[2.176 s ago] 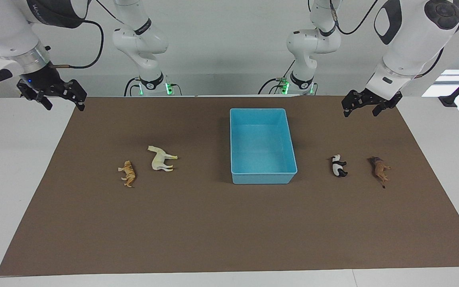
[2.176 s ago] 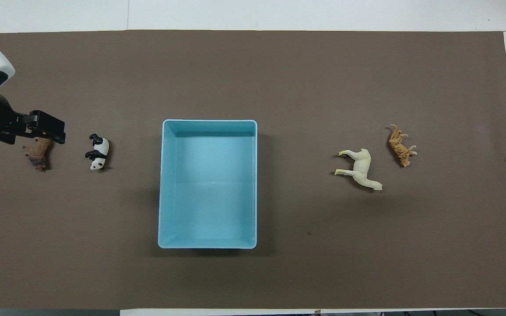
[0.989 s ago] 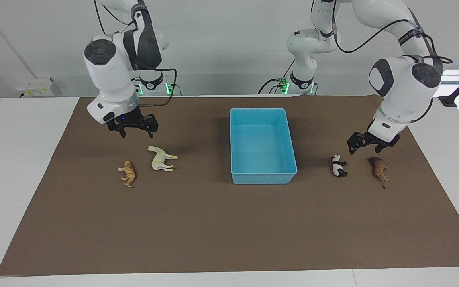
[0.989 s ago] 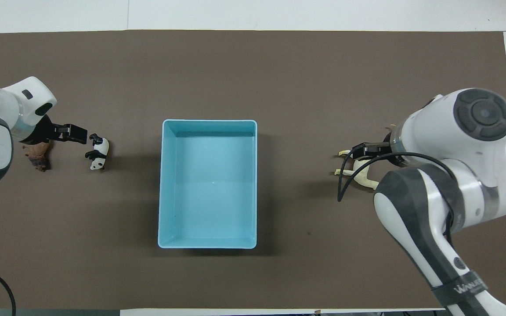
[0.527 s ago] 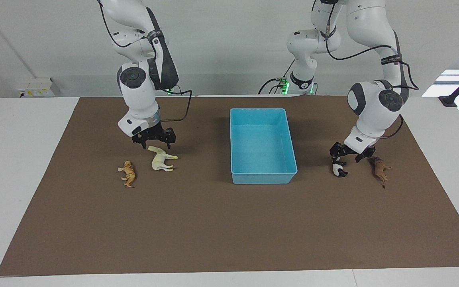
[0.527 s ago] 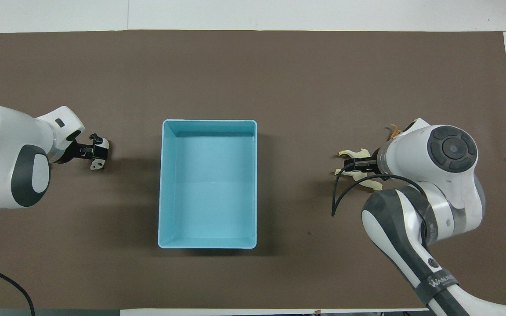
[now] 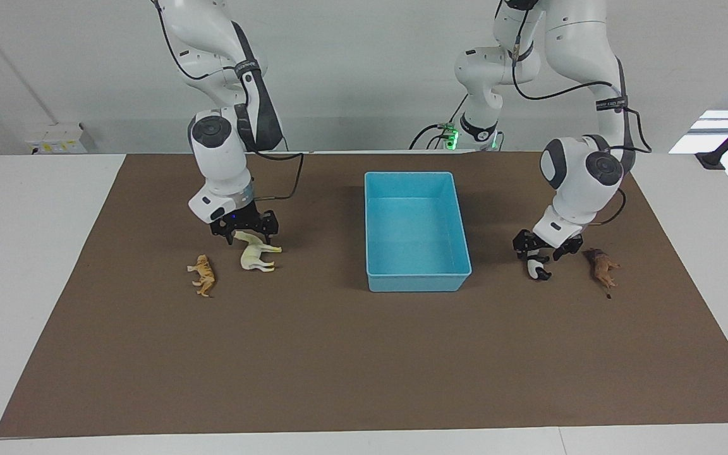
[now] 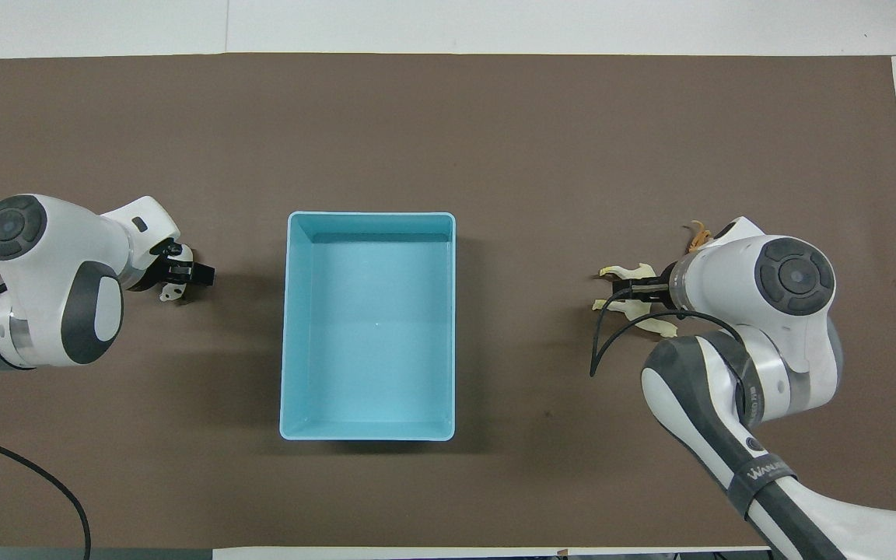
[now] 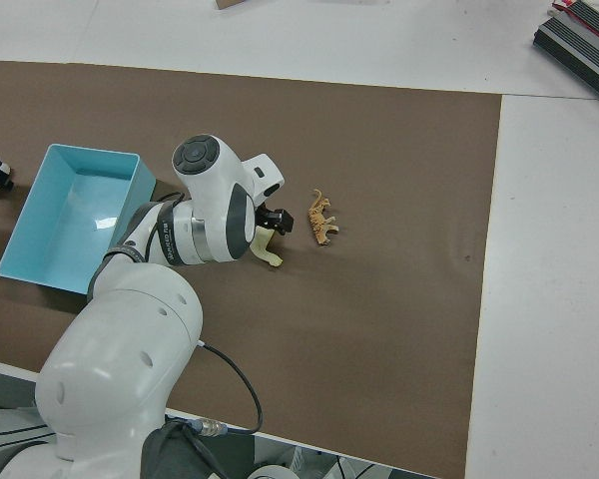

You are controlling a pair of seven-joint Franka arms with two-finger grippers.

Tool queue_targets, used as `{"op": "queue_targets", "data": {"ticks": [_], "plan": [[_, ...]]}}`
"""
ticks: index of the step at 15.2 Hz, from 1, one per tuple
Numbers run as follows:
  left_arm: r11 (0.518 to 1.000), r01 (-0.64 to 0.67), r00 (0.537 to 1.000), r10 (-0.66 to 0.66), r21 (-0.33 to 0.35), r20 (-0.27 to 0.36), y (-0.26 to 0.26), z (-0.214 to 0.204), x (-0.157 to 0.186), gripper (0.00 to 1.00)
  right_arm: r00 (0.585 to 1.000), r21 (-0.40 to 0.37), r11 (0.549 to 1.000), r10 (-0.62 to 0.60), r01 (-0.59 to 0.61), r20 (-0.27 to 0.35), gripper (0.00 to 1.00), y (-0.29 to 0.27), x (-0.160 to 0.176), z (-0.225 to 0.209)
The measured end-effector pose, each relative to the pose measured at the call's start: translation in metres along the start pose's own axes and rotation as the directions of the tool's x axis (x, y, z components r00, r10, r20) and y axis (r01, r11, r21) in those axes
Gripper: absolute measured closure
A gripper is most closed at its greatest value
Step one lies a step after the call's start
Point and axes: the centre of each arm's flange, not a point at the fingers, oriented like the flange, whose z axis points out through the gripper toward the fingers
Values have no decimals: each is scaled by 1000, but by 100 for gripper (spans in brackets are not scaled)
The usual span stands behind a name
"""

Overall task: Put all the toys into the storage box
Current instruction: 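Grasp the panda with the left gripper while the right gripper grasps the horse, then carry the panda into the box with the left gripper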

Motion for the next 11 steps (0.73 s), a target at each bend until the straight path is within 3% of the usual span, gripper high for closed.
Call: {"op": "queue_targets", "data": {"ticks": [3, 7, 11], "plan": [[1000, 5, 1000, -5, 0, 0, -2, 0, 0, 3, 1000, 3, 1000, 2, -2, -9, 0, 1, 1, 8], [1000, 20, 1000, -20, -1, 10, -3, -3, 1, 44, 1000, 3, 1000, 2, -2, -9, 0, 0, 1, 13], [999, 53, 998, -52, -8, 40, -3, -14, 6, 44, 1000, 2, 1000, 1, -1, -1, 0, 1, -2, 16]]}}
